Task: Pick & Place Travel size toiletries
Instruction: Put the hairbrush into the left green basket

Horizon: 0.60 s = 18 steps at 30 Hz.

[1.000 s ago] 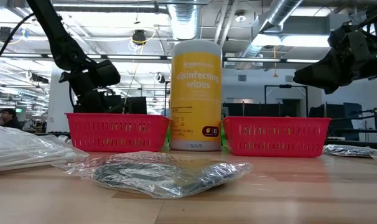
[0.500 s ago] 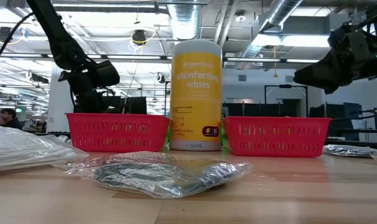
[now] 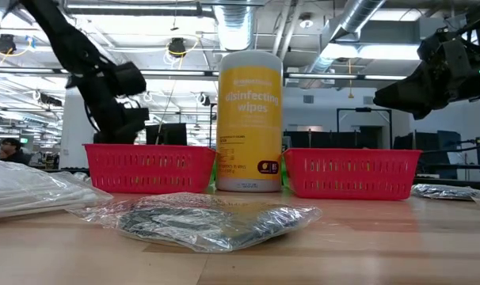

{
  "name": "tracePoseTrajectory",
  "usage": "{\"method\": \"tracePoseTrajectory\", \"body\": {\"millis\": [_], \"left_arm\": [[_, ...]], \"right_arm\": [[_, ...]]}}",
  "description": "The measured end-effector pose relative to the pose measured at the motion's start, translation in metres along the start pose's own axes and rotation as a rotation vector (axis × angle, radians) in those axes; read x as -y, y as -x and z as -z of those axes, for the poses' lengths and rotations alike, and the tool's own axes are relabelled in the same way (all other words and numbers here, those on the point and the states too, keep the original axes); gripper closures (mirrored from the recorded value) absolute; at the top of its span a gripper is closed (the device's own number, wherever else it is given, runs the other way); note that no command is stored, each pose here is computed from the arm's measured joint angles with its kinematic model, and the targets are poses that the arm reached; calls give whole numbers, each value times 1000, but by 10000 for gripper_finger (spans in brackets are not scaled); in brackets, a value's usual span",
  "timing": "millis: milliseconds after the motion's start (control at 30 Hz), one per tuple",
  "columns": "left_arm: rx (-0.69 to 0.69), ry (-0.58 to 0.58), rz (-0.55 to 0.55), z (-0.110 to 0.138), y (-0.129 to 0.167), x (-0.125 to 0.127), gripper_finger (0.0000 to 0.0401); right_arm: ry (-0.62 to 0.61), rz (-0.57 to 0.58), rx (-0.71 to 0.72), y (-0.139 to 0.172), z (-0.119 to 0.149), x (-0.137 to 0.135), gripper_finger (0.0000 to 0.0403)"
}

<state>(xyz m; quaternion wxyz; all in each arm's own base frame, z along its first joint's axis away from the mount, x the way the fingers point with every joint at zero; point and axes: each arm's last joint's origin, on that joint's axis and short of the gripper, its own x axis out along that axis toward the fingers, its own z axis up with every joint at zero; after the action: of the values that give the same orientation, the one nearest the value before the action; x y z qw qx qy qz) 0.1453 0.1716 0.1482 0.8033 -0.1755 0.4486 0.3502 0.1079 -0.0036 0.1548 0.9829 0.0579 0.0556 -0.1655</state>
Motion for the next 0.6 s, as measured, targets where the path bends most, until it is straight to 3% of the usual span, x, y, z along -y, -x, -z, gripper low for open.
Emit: {"method": "tracePoseTrajectory", "body": {"millis": [333,600], "left_arm": [[183,-15,109,-6,49,29,401],[291,-82,243,-10,62,71,401]], "right_arm": [[0,0,0,0,0,0,294],[0,0,0,0,0,0,294]]}}
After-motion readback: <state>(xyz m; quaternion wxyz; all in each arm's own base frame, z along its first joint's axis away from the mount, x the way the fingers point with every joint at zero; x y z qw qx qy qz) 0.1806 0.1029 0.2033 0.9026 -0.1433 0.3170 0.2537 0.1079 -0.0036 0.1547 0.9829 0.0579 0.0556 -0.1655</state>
